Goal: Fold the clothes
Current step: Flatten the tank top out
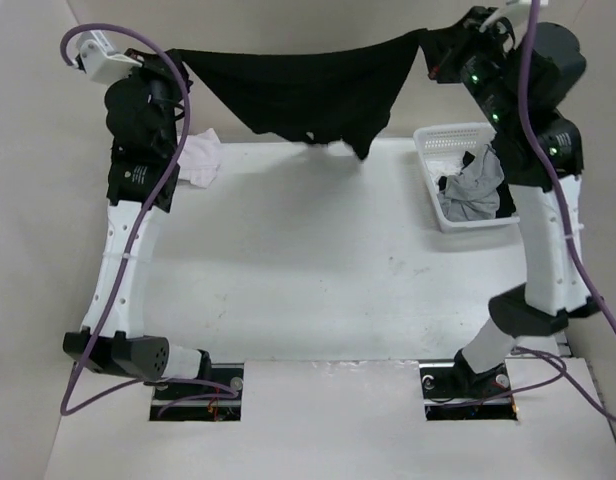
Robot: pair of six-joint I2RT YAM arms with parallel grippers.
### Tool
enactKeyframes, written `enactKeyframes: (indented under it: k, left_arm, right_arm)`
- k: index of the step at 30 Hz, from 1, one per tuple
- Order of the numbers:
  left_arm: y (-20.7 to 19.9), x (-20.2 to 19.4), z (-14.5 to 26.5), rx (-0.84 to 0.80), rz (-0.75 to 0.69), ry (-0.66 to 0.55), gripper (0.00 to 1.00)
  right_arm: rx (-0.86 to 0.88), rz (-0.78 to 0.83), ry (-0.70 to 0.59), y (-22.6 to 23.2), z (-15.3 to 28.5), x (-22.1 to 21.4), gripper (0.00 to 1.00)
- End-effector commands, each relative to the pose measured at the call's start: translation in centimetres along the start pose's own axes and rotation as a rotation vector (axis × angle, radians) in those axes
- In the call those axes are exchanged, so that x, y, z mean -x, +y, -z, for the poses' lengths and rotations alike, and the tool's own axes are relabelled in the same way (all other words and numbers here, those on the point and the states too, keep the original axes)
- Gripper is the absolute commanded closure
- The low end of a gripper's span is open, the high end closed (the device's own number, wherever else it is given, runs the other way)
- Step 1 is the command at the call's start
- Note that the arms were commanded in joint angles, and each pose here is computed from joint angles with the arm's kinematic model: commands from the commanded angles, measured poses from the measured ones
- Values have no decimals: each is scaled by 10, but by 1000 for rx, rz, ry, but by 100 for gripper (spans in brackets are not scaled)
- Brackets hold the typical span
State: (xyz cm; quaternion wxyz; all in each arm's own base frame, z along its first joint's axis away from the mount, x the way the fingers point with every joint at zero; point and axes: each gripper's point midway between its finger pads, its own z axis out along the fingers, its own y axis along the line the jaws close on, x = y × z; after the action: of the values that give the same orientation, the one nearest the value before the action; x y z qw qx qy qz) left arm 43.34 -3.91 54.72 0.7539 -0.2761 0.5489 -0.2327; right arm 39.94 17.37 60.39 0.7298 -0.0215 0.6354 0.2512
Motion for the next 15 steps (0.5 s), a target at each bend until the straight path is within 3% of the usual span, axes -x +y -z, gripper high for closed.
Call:
enactKeyframes:
  k: [1,7,15]
  left_arm:
    - [-9,30,16,-44,-21,-77,100]
    - [38,-29,59,-3,-19,7,100]
    - [144,-150,182,90,-23,247,99]
  right_arm:
    - [5,0,20,1,20,-3,100]
    - [-49,-44,139,-16,67,-101,100]
    - [-74,-199,448,-31,171,-309,100]
